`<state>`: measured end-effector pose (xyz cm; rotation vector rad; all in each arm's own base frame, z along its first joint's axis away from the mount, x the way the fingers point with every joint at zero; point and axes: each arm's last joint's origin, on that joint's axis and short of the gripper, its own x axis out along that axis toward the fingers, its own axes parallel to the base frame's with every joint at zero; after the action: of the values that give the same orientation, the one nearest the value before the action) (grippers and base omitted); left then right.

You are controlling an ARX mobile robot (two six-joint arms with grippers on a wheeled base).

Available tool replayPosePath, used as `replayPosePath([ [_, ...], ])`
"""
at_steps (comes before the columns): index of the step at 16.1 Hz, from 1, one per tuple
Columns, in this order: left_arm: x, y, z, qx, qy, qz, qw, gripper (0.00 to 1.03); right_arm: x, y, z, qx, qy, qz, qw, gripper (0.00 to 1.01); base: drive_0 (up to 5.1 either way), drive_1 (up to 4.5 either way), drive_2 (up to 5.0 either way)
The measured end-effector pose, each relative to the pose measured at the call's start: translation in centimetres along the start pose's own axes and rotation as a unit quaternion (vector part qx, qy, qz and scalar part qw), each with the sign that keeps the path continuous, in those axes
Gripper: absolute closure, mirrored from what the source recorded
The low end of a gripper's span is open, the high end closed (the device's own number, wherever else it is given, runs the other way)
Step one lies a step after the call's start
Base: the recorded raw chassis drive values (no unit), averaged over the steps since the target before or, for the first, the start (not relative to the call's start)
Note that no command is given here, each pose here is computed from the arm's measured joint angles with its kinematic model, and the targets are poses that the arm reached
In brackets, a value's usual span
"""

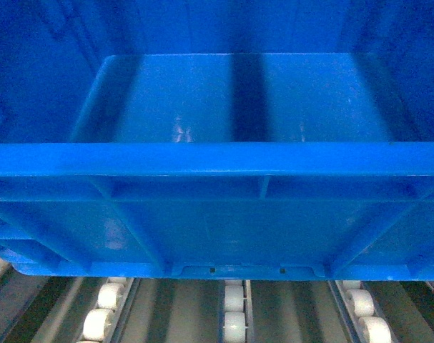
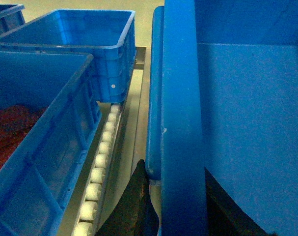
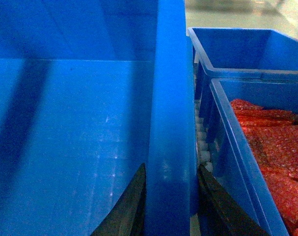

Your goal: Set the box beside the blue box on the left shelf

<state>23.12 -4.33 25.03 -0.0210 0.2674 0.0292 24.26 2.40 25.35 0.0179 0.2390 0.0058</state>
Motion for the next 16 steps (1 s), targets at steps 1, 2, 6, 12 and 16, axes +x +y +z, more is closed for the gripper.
replayPosePath([
  [1,0.0,0.0,0.0,0.0,0.0,0.0,1.0,0.86,0.0,0.0,0.0,0.0,0.0,0.0,1.0,0.8,0.0,0.0,0.0],
  [2,0.0,0.0,0.0,0.0,0.0,0.0,1.0,0.86,0.0,0.0,0.0,0.0,0.0,0.0,1.0,0.8,0.0,0.0,0.0],
  [6,0.0,0.0,0.0,0.0,0.0,0.0,1.0,0.86,0.0,0.0,0.0,0.0,0.0,0.0,1.0,0.8,0.0,0.0,0.0],
  [12,0.0,0.0,0.0,0.0,0.0,0.0,1.0,0.86,0.0,0.0,0.0,0.0,0.0,0.0,1.0,0.8,0.0,0.0,0.0],
  [16,0.0,0.0,0.0,0.0,0.0,0.0,1.0,0.86,0.0,0.0,0.0,0.0,0.0,0.0,1.0,0.8,0.0,0.0,0.0],
])
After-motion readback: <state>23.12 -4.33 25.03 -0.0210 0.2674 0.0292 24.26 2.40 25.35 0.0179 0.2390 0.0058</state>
